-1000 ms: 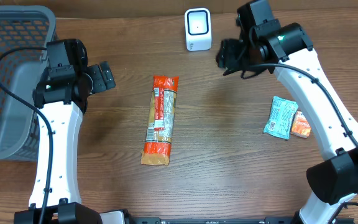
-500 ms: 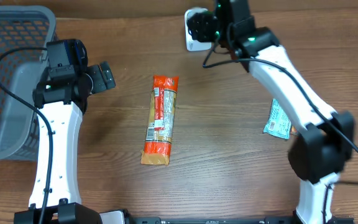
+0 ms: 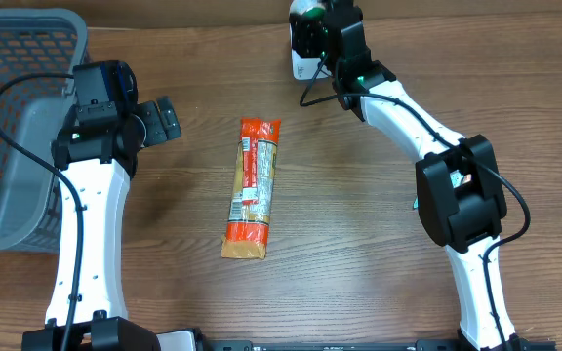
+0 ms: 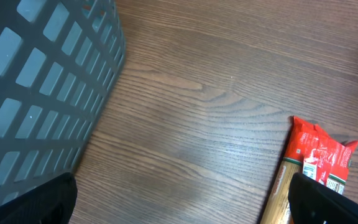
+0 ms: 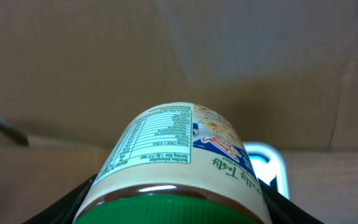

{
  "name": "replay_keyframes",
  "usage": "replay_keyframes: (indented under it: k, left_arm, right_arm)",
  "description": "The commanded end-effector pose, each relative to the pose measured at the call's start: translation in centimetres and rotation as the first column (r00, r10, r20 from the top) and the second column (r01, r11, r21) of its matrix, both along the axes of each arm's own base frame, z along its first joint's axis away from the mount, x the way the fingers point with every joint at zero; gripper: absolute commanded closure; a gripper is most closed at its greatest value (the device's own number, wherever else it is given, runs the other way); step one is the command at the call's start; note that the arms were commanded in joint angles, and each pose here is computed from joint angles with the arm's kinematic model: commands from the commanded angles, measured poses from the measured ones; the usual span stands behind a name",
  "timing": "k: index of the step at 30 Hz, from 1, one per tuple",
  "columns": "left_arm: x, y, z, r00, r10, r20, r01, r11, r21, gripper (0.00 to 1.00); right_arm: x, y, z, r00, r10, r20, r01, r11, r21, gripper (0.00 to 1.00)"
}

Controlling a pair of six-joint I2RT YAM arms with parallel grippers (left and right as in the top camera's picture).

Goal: Scan the item barcode
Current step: 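Hold the jar in front of the white scanner with the right gripper, then move the jar right and release it near the snack bar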

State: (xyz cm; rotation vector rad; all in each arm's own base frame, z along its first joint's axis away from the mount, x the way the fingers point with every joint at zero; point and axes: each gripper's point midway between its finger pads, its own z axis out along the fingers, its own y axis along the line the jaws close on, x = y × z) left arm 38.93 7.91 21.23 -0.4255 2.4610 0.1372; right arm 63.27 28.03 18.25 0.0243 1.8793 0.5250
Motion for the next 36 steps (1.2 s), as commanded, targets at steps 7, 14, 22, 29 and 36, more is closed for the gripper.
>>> replay_keyframes:
  k: [7, 14, 22, 29, 36]
  left_arm:
    - [0.3, 0.2, 0.1, 1.0, -0.009, 0.0, 0.009, 1.0, 0.015, 0.0]
    - [0.3, 0.2, 0.1, 1.0, -0.009, 0.0, 0.009, 1.0, 0.015, 0.0]
    - [0.3, 0.2, 0.1, 1.0, -0.009, 0.0, 0.009, 1.0, 0.015, 0.0]
    - [0.3, 0.2, 0.1, 1.0, -0.009, 0.0, 0.009, 1.0, 0.015, 0.0]
    - [0.3, 0.2, 0.1, 1.0, -0.009, 0.0, 0.009, 1.0, 0.015, 0.0]
  right_arm:
    - [2.0, -1.4, -0.6, 0.99, -0.104, 0.093, 0.103, 0.995, 0.017, 0.96]
    - [2.7, -1.8, -3.0, 0.984, -0.142, 0.107, 0.141, 0.99, 0.013, 0.96]
    - [2.5, -1.8, 5.2, 0.933, -0.124, 0.337, 0.126, 0.992, 0.015, 0.96]
    - [-2.3, -3.2, 14.9, 0.968, -0.07, 0.242, 0.081, 0.996, -0.037, 0.96]
    - [-14.1, -10.1, 14.2, 0.971, -0.093, -0.221, 0.029, 0.96, -0.278, 0.96]
